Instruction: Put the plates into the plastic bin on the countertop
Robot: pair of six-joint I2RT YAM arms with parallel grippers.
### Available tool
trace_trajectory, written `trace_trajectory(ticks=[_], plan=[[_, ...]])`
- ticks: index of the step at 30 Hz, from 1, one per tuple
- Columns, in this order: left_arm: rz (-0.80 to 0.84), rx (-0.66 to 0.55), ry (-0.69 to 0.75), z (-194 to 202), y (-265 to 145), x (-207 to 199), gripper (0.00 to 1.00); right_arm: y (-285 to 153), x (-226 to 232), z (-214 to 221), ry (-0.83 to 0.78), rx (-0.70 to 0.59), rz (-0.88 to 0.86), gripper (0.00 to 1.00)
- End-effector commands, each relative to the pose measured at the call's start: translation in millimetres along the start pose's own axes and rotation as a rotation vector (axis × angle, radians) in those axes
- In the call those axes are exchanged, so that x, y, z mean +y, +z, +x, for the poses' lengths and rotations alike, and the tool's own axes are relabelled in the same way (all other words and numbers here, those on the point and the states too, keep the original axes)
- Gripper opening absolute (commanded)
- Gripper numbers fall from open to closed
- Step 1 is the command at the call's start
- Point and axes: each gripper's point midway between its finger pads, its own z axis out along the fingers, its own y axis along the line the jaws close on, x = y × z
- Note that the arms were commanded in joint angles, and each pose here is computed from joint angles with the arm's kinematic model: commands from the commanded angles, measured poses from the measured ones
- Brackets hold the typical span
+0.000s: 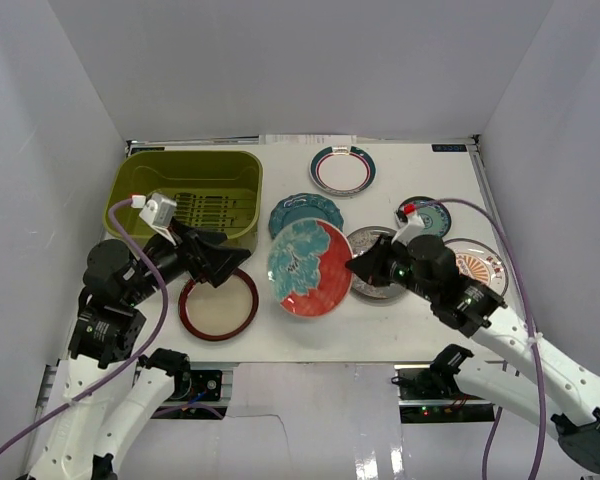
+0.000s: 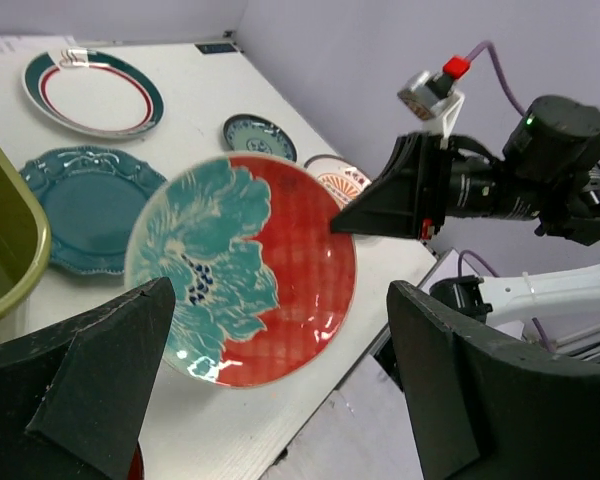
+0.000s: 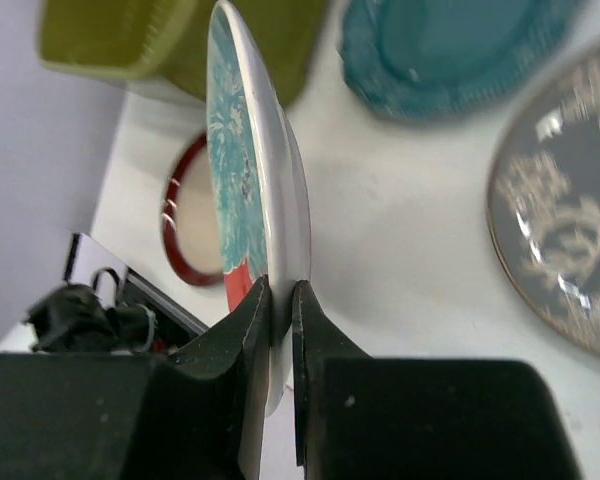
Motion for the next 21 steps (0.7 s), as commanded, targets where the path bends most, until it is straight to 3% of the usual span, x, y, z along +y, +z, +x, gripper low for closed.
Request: trace_trajectory(ticks=[1, 5, 10, 11, 13, 14, 16, 17, 19, 21], plan=[[-0.014, -0.078, 0.052, -31.0, -13.4, -16.6, 0.98, -40.3, 119.3, -126.6, -0.066, -0.379, -0.34, 0.08], [-0.037, -0.12, 0.083, -46.8, -22.5, -23.4, 0.98, -47.9, 153.4, -169.8, -0.07, -0.465, -0.38, 0.08], [-0.112, -0.156, 0.077, -57.1, -28.7, -16.5, 0.98, -25.7, 192.0, -206.6, -0.032, -0.482, -0.47, 0.08], [-0.13, -0.179, 0.081, -64.0, -32.3, -17.1, 0.98, 0.2, 200.4, -203.0, -0.019, -0.424, -0.509, 0.08], [-0.134, -0.182, 0.089, -66.6, -34.5, -18.5, 0.98, 8.9, 225.9, -217.9, 0.01, -0.406, -0.6, 0.08], [-0.129, -0.184, 0.091, -68.4, -36.1, -21.3, 0.98, 44.3, 224.8, -216.8, 0.021, -0.373, -0.587, 0.08], [-0.131, -0.182, 0.092, -68.4, -37.1, -22.0, 0.98, 54.1, 248.6, -237.4, 0.027, -0.385, -0.642, 0.08], [-0.138, -0.184, 0.09, -68.5, -37.7, -21.0, 0.98, 91.1, 243.9, -232.1, 0.044, -0.345, -0.621, 0.08], [-0.142, -0.182, 0.086, -67.5, -36.6, -19.2, 0.98, 99.9, 265.3, -248.2, 0.043, -0.358, -0.682, 0.08], [-0.135, -0.169, 0.078, -63.9, -33.3, -18.2, 0.98, 157.2, 259.6, -241.2, 0.069, -0.318, -0.665, 0.08]])
